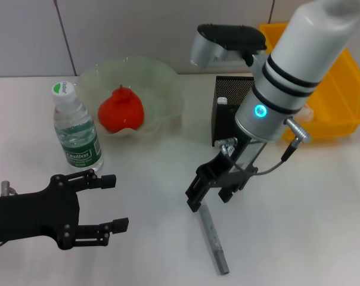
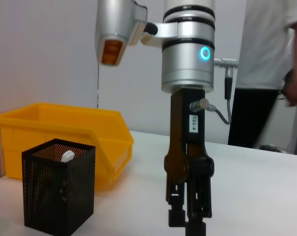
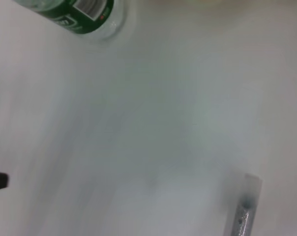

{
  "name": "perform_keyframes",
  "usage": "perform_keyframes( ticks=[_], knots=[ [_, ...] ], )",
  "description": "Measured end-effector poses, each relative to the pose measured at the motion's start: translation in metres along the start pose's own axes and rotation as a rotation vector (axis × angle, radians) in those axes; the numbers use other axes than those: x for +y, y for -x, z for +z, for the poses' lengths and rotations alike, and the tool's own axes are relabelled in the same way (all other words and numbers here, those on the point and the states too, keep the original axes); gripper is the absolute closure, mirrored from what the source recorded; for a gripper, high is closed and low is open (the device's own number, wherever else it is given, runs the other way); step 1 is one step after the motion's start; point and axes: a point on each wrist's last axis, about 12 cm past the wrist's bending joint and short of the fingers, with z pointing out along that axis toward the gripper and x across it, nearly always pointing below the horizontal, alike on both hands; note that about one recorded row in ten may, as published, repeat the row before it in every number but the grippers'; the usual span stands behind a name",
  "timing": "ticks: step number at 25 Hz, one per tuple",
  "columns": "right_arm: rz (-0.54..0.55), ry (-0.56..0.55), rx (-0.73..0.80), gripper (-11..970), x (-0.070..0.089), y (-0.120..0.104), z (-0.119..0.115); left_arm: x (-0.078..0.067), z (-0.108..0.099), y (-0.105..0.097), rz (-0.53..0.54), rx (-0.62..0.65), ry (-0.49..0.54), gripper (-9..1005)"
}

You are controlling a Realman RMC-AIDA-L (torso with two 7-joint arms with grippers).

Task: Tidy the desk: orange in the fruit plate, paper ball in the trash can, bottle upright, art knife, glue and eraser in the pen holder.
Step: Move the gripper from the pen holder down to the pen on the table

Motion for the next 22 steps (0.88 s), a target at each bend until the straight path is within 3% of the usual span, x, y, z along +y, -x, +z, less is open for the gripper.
perform_keyframes(
  ticks=[14, 22],
  knots=[
    [0.038, 0.008, 0.011, 257, -0.009, -0.006, 0.017, -0.002, 0.000, -0.003, 0.008, -0.008, 0.007, 150],
    [-0.033, -0.034, 0.027, 262, -0.007, -0.008, 0.026, -0.003, 0.000, -0.003, 0.009, -0.009, 0.005, 150]
  ],
)
